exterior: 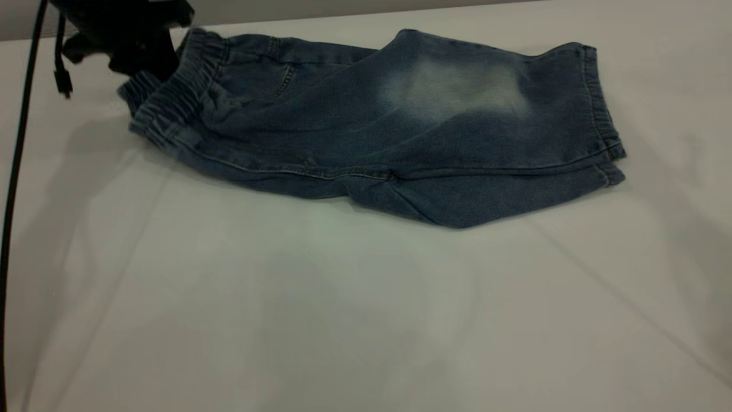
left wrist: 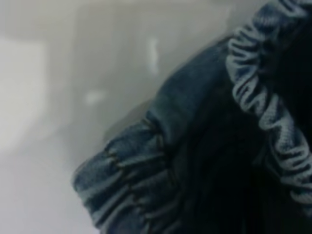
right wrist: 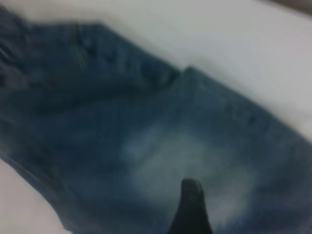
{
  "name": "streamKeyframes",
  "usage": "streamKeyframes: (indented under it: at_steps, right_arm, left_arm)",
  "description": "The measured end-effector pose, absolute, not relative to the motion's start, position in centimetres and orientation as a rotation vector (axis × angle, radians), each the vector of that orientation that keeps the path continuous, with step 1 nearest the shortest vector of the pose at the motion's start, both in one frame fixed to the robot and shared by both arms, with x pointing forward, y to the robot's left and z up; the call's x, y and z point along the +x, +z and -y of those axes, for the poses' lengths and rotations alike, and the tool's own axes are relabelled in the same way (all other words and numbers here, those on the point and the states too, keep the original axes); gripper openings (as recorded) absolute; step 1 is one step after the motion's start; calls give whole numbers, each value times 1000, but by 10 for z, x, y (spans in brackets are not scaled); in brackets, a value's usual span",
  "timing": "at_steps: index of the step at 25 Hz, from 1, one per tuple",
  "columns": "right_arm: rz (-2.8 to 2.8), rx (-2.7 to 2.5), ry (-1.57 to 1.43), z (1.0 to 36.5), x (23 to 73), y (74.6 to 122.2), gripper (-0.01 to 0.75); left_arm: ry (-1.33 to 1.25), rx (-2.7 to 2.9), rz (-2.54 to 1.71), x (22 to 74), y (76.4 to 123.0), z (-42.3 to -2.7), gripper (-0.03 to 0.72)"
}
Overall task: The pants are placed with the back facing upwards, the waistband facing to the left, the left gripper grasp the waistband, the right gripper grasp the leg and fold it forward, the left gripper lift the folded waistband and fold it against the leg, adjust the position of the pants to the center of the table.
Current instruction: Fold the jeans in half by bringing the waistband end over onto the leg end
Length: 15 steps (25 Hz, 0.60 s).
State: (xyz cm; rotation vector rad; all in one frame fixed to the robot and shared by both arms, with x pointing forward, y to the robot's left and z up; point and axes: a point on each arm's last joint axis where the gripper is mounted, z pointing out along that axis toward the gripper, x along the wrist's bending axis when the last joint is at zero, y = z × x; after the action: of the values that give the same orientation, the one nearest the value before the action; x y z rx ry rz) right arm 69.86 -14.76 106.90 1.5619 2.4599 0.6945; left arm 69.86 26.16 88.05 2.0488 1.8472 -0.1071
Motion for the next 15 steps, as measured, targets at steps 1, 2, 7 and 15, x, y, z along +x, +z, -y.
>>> streamKeyframes:
  at_steps: [1,2,7,15]
  right_arm:
    - [-2484,1571,676,146,702,1056,486]
    - [-2500,1588,667,144,705,1046,486]
    - [-2602,1615,604,125,711,1000,486]
    - [-2750,1350,432,73,695,967,486]
  left_arm:
    - [-104,2050,-1838,700,885,-261,46]
    - [-100,2053,-1828,702,889,-261,46]
    - [-98,2059,-1791,710,906,-260,46]
    - [-97,2064,-1766,715,917,-259,46]
